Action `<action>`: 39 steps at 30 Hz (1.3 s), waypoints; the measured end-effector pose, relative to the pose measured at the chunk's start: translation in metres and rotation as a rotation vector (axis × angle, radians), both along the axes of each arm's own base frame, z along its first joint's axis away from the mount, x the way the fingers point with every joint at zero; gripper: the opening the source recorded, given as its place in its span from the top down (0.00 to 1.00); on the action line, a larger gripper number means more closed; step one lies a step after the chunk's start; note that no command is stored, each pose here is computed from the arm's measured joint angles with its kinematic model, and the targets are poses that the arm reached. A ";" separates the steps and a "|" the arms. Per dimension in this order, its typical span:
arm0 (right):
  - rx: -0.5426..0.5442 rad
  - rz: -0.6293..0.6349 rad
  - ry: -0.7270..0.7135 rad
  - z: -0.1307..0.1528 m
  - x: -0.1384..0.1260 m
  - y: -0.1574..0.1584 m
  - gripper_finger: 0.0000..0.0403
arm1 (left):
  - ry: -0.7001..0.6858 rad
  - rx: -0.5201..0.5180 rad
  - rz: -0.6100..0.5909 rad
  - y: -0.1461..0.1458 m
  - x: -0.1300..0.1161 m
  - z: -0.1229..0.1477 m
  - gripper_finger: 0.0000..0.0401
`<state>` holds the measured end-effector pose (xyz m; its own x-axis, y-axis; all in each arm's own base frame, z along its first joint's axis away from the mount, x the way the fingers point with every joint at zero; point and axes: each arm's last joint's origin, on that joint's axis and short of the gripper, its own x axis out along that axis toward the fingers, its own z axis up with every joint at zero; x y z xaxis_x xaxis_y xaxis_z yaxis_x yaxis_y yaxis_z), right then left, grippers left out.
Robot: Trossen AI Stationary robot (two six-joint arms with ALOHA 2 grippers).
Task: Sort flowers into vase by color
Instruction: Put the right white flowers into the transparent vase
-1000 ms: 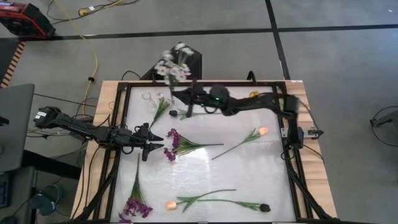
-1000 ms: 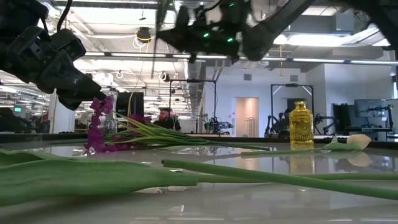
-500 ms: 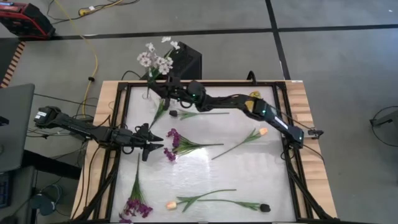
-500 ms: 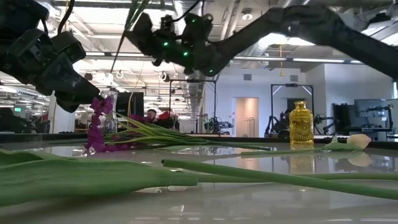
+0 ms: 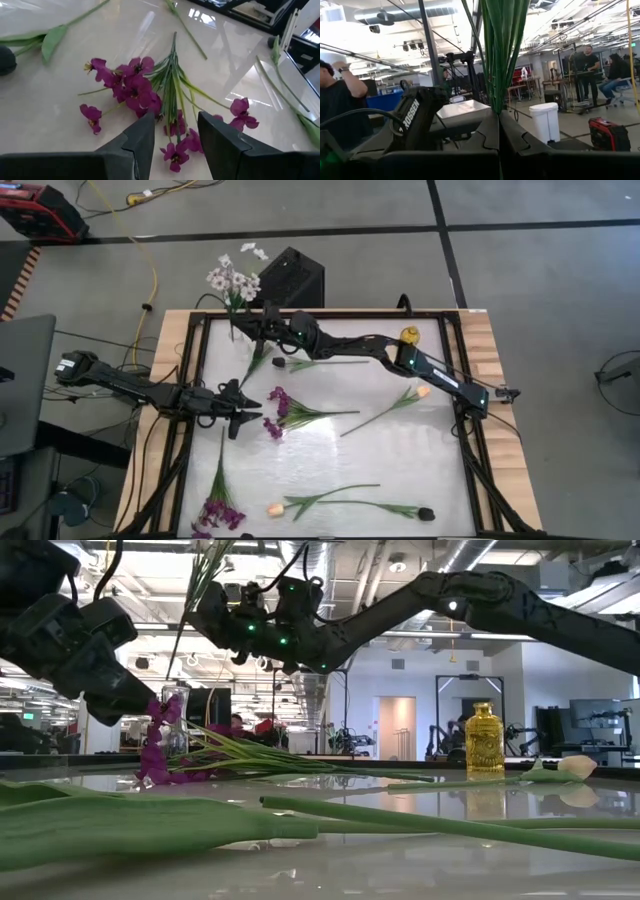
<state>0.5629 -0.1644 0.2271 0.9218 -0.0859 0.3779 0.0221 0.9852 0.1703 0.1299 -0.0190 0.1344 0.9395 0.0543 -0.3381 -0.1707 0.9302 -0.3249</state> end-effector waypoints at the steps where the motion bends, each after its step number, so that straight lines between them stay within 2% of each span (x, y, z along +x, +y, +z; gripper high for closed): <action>1: 0.000 -0.002 0.000 0.000 0.000 -0.001 0.96 | 0.006 -0.003 0.001 0.000 0.000 -0.001 0.65; 4: 0.001 -0.010 0.000 0.000 -0.001 -0.005 0.96 | 0.027 -0.017 0.003 0.000 -0.001 -0.003 0.65; 10: 0.004 -0.041 -0.002 0.000 -0.003 -0.010 0.96 | 0.043 -0.044 -0.065 -0.002 -0.001 -0.004 0.65; 16: -0.027 -0.102 0.055 -0.005 -0.001 -0.012 0.96 | 0.081 -0.049 -0.058 -0.002 -0.003 -0.007 0.65; 23: -0.023 -0.102 0.091 -0.008 0.000 -0.012 0.95 | 0.081 -0.058 -0.053 -0.002 -0.003 -0.007 0.65; 35: 0.142 -0.058 0.228 -0.023 0.002 -0.016 0.77 | 0.070 -0.068 -0.041 -0.001 -0.002 -0.006 0.65; 39: 0.169 -0.018 0.329 -0.026 0.000 -0.019 0.68 | 0.073 -0.086 -0.056 -0.002 -0.002 -0.006 0.65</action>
<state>0.5633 -0.1832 0.2011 0.9895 -0.1388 0.0402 0.1196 0.9427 0.3114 0.1274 -0.0210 0.1281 0.9130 -0.0300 -0.4068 -0.1450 0.9082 -0.3926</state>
